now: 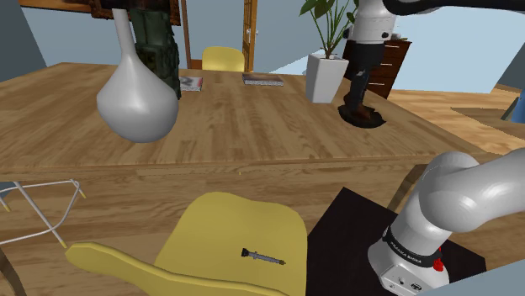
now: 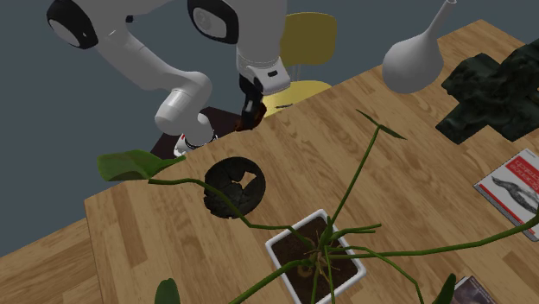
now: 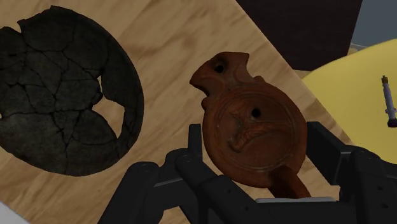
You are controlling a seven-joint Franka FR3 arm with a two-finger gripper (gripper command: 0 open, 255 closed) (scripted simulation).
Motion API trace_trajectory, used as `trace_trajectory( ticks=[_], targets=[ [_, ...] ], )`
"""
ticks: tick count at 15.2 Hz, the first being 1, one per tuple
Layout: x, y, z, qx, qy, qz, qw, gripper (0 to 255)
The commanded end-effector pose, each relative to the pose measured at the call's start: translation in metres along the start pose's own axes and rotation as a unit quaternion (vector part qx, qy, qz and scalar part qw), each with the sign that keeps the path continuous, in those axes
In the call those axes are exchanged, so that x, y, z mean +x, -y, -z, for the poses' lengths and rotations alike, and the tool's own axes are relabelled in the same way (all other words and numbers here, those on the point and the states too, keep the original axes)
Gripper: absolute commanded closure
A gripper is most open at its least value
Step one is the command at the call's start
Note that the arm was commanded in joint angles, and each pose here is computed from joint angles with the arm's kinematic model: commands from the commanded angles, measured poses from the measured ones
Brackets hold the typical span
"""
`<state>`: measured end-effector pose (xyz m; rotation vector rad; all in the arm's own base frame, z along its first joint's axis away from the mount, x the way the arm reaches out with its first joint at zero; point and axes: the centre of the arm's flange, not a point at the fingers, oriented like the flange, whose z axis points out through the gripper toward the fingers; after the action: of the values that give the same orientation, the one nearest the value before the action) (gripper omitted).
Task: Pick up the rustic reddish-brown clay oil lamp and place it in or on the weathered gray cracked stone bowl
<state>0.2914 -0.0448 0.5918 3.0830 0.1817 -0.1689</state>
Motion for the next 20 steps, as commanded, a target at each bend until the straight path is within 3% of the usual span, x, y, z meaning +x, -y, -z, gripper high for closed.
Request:
trace_trajectory(
  ticks=[1,4,17,20],
  targets=[
    [-0.001,-0.001,0.01,0.0,0.0,0.0,1.0,255],
    [-0.003,-0.001,0.024,0.0,0.0,0.0,1.0,255],
    [-0.004,-0.173,0.021,0.0,0.0,0.0,1.0,255],
    [-0.003,-0.181,0.011,0.0,0.0,0.0,1.0,255]
  ],
)
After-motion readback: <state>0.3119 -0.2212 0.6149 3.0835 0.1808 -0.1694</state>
